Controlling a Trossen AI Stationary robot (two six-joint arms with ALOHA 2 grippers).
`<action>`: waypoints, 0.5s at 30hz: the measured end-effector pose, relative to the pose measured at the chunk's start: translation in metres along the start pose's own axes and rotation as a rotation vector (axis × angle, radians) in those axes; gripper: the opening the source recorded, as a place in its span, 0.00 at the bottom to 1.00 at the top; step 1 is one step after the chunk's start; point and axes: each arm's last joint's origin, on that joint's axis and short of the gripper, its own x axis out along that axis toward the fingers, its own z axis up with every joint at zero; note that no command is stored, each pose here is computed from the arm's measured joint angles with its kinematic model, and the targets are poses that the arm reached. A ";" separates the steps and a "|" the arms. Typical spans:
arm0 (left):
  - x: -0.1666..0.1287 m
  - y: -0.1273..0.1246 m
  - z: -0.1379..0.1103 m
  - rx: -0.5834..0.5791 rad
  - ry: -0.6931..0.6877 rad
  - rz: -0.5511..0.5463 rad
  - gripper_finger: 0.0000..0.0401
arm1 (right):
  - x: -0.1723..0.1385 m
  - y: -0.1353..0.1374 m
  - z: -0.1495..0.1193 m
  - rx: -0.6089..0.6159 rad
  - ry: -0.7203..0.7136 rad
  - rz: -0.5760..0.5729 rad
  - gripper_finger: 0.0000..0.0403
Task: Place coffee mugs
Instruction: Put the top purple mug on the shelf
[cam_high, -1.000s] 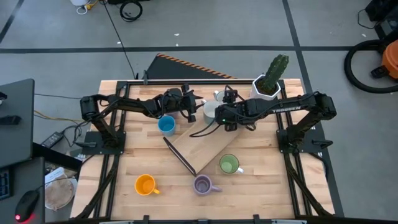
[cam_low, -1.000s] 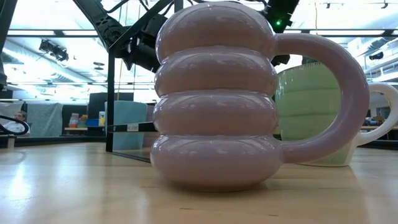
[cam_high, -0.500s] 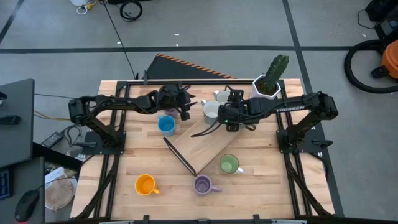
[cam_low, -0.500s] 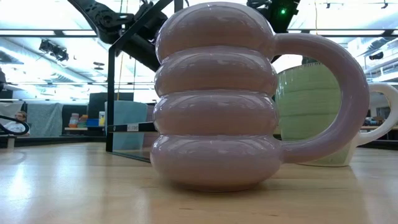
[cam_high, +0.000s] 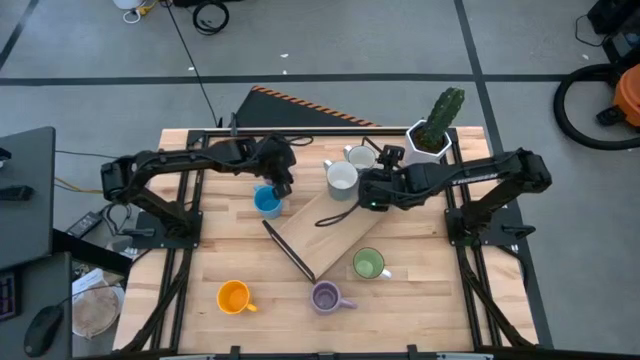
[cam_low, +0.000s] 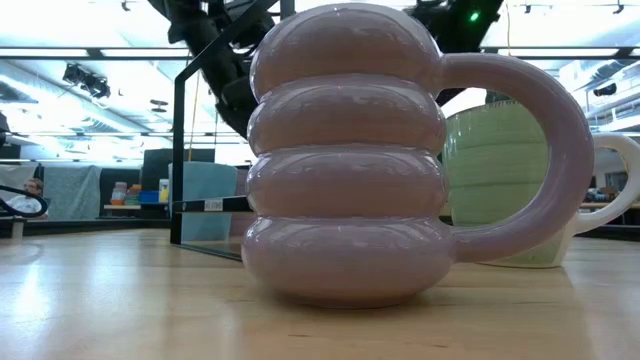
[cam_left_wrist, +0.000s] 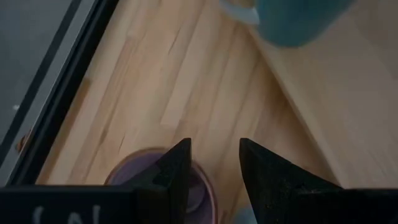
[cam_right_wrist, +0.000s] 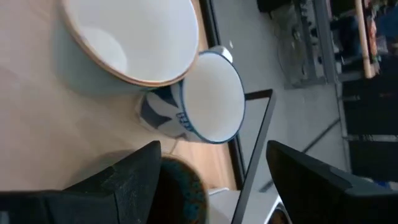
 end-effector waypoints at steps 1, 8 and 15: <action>-0.001 0.000 0.000 -0.009 0.008 0.010 0.35 | -0.004 0.000 -0.002 0.001 -0.014 0.005 0.74; 0.003 0.002 -0.004 -0.083 0.058 0.077 0.35 | -0.030 -0.001 -0.012 0.015 -0.132 0.041 0.74; 0.026 0.005 -0.009 -0.117 0.135 0.084 0.35 | -0.045 0.004 -0.018 0.001 -0.223 0.102 0.74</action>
